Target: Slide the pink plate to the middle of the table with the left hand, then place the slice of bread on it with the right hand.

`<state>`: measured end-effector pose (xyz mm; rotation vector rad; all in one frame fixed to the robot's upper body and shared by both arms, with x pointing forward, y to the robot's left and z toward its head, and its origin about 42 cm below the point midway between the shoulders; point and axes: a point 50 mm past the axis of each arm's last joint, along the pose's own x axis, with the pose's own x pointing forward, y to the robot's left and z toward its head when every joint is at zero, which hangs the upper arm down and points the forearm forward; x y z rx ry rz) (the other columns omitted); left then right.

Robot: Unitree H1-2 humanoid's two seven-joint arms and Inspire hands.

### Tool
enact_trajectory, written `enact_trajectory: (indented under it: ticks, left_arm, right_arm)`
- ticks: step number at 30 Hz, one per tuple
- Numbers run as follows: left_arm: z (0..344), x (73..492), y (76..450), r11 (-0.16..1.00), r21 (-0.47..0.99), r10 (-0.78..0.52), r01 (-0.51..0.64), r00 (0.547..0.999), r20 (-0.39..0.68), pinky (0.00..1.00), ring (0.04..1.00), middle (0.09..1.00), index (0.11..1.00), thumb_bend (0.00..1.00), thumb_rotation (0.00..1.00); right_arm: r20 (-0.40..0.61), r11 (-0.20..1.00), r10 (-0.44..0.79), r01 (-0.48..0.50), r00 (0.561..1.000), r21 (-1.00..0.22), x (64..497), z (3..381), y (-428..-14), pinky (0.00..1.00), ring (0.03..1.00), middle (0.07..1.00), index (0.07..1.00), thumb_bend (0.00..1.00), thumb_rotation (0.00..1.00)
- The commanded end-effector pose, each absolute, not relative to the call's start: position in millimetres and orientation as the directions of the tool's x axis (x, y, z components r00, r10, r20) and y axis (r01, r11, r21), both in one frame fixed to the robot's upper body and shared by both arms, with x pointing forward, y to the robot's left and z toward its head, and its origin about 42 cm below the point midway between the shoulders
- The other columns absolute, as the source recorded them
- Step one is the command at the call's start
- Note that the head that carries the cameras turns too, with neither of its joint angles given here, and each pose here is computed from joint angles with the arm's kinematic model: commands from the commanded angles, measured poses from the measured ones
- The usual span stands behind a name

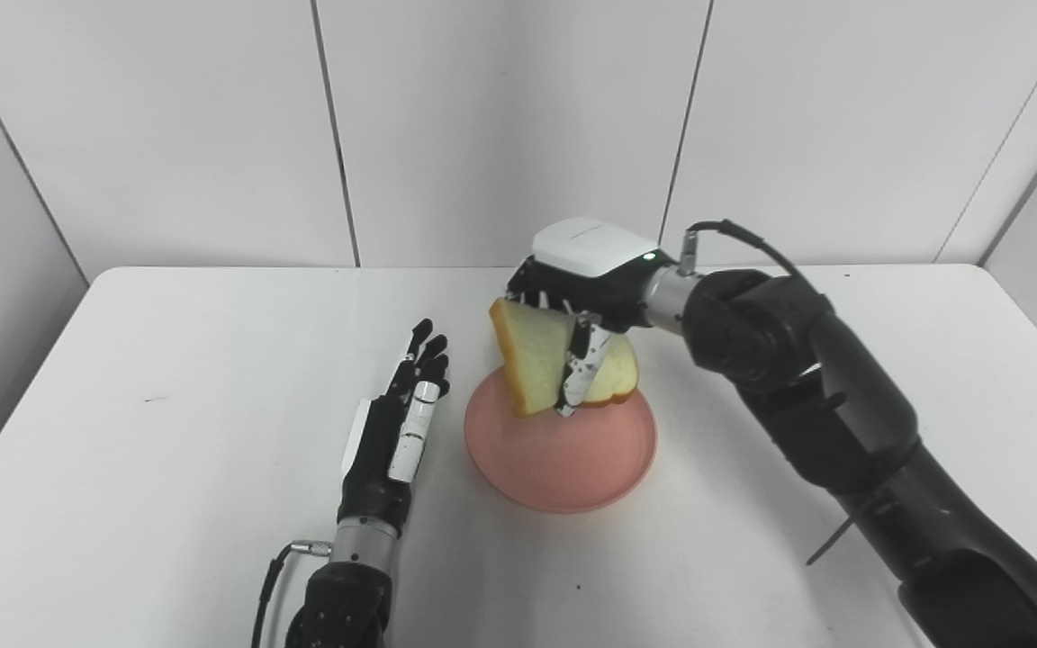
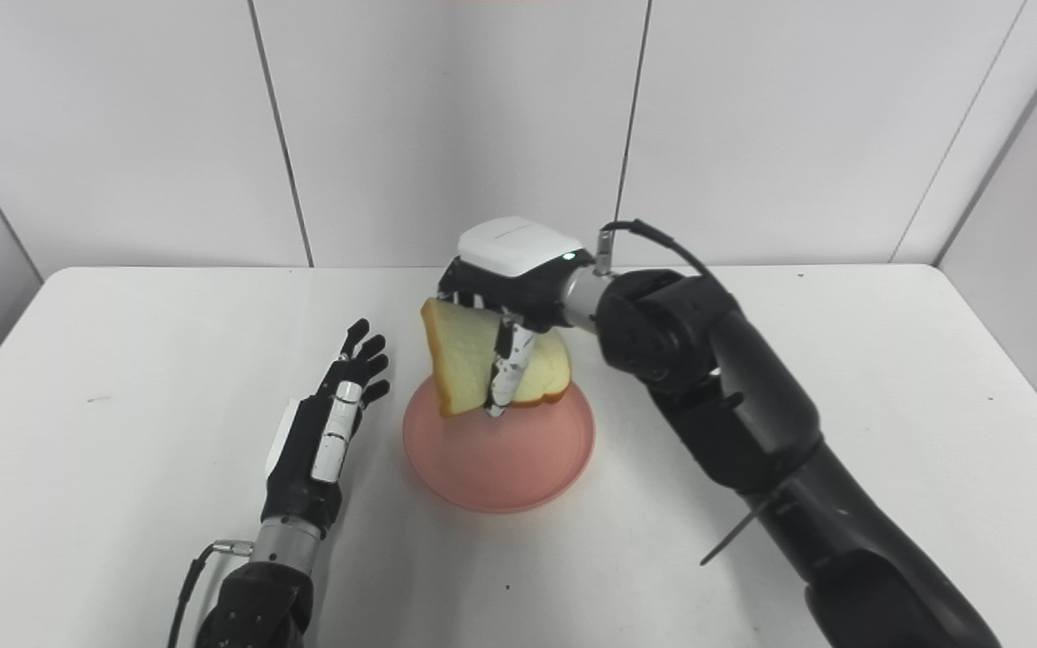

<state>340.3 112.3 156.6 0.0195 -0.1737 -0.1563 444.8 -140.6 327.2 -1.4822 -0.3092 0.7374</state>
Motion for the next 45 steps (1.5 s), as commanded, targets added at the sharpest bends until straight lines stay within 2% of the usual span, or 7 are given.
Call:
enact_trajectory:
  ticks: [1, 12, 21, 34, 36, 40, 45]
  left_arm:
    - [178.5, 345.8, 105.5, 0.989, 0.017, -0.146, 0.146, 0.960, 0.240, 0.88, 0.924, 0.934, 0.931, 0.70, 0.96]
    - [184.8, 344.6, 113.4, 0.989, 0.005, -0.145, 0.147, 0.962, 0.230, 0.88, 0.927, 0.936, 0.937, 0.71, 0.93]
    - [187.7, 343.0, 116.9, 0.988, -0.002, -0.152, 0.156, 0.961, 0.230, 0.89, 0.932, 0.944, 0.943, 0.71, 0.92]
    - [189.9, 343.9, 114.6, 0.988, -0.012, -0.145, 0.152, 0.962, 0.232, 0.88, 0.924, 0.939, 0.937, 0.71, 0.91]
    - [189.9, 344.6, 114.9, 0.988, -0.008, -0.148, 0.154, 0.960, 0.238, 0.87, 0.924, 0.938, 0.937, 0.70, 0.91]
    - [190.1, 346.6, 115.1, 0.987, 0.005, -0.158, 0.163, 0.954, 0.253, 0.87, 0.927, 0.940, 0.942, 0.70, 0.93]
    - [192.3, 347.2, 115.3, 0.988, 0.010, -0.151, 0.153, 0.955, 0.256, 0.85, 0.915, 0.933, 0.932, 0.68, 0.93]
  right_arm:
    - [-0.190, -0.072, 0.633, -0.187, 0.751, -0.980, 446.1, 345.7, -137.3, 0.44, 0.406, 0.499, 0.513, 0.52, 0.00]
    - [-0.237, -0.101, 0.599, -0.222, 0.765, -0.970, 456.6, 315.9, -143.0, 0.29, 0.362, 0.458, 0.545, 0.51, 0.00]
    - [-0.252, -0.112, 0.575, -0.231, 0.778, -0.967, 468.3, 304.6, -150.3, 0.27, 0.350, 0.455, 0.539, 0.51, 0.00]
    - [-0.237, -0.091, 0.620, -0.231, 0.748, -0.969, 467.7, 296.3, -139.9, 0.45, 0.472, 0.476, 0.535, 0.52, 0.00]
    - [-0.234, -0.109, 0.630, -0.213, 0.741, -0.971, 464.7, 300.7, -137.5, 0.52, 0.586, 0.623, 0.696, 0.83, 0.15]
    - [-0.244, -0.149, 0.642, -0.193, 0.727, -0.970, 455.7, 309.4, -132.5, 0.69, 0.757, 0.781, 0.789, 0.94, 0.26]
    - [-0.246, -0.139, 0.670, -0.207, 0.700, -0.968, 443.3, 317.1, -128.9, 0.65, 0.740, 0.782, 0.809, 0.97, 0.26]
